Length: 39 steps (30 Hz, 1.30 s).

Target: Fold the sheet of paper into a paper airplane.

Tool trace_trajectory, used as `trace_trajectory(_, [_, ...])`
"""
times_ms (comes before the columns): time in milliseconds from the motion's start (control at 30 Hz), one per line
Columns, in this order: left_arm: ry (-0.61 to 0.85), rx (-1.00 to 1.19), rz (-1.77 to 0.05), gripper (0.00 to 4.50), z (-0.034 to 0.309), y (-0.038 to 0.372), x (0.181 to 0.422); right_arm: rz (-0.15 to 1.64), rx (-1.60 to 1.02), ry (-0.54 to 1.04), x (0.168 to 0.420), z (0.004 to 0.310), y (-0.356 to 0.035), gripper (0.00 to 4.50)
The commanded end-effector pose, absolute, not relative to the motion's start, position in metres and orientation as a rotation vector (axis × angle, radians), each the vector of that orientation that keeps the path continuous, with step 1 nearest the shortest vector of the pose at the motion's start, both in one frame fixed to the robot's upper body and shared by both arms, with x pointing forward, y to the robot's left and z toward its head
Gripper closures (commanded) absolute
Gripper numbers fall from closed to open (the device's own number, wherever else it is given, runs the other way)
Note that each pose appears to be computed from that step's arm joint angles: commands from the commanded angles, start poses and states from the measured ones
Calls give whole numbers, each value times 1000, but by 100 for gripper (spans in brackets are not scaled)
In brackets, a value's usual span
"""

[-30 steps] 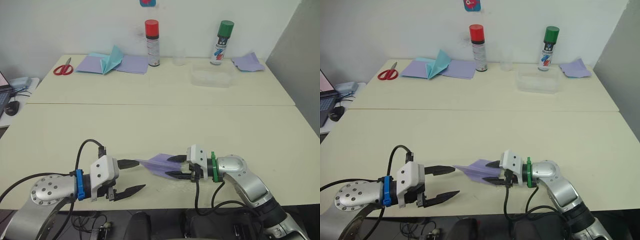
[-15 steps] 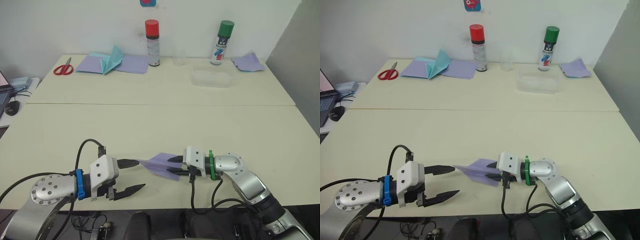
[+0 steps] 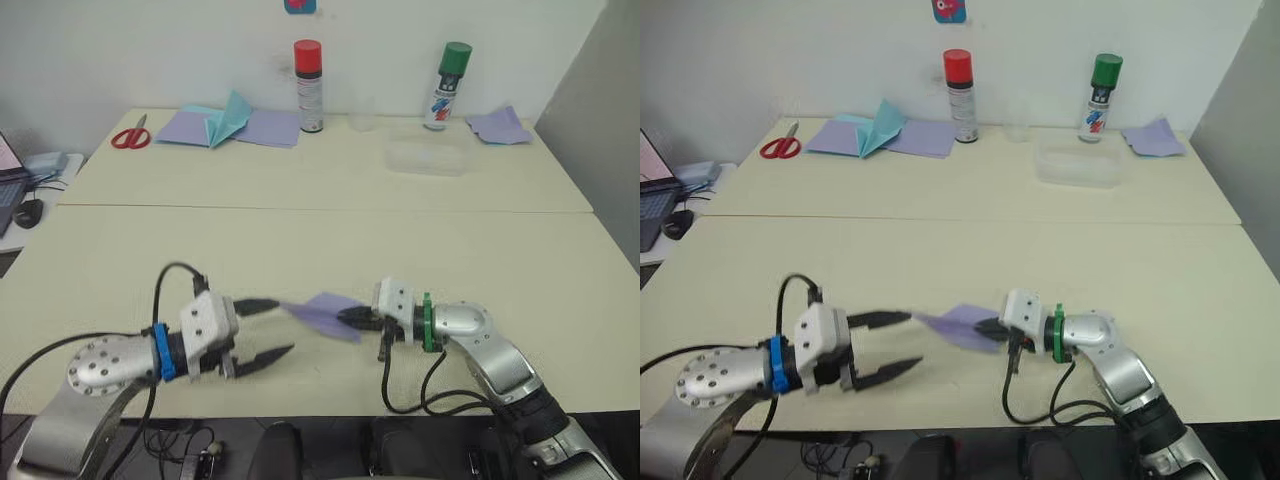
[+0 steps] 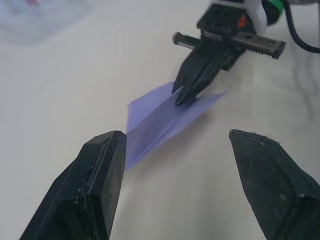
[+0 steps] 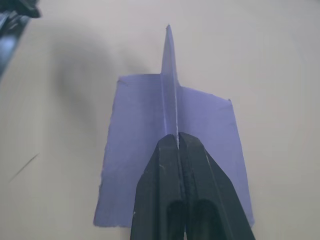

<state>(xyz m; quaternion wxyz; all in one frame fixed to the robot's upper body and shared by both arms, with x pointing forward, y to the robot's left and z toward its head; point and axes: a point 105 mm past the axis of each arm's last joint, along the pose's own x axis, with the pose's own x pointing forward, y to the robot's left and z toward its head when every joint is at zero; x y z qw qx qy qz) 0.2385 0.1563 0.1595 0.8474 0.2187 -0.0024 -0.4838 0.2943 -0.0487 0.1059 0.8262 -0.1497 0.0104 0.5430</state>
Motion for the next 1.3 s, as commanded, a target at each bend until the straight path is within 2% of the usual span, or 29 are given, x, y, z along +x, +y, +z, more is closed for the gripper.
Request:
trace_trajectory(33, [-83, 469, -981, 85, 177, 153, 247, 924, -241, -8, 316, 126, -73, 447])
trace_trajectory(100, [-92, 469, -983, 85, 177, 149, 250, 802, -189, 22, 325, 125, -87, 447])
trace_trajectory(200, [-78, 448, -999, 85, 168, 145, 252, 692, -197, 108, 326, 110, -104, 447])
trace_trajectory(400, [-57, 431, -1023, 85, 151, 138, 255, 673, -255, 193, 318, 93, -109, 447])
trace_trajectory(533, [-65, 428, -1032, 85, 150, 134, 259, 667, -304, 158, 316, 106, -118, 356])
trace_trajectory(600, [-68, 430, -1036, 85, 149, 133, 261, 695, -351, 141, 312, 117, -123, 285])
trace_trajectory(800, [-75, 440, -1086, 85, 153, 121, 268, 877, -405, 181, 301, 146, -110, 285])
trace_trajectory(900, [-69, 442, -1131, 85, 158, 113, 270, 946, -436, 274, 305, 141, -107, 285])
trace_trajectory(1033, [-79, 422, -1151, 85, 166, 107, 275, 951, -422, 340, 321, 134, -105, 285])
trace_trajectory(1133, [-88, 403, -1146, 85, 168, 105, 277, 921, -429, 365, 333, 127, -109, 285])
trace_trajectory(1300, [-86, 400, -1135, 85, 168, 106, 276, 922, -434, 372, 336, 122, -108, 285])
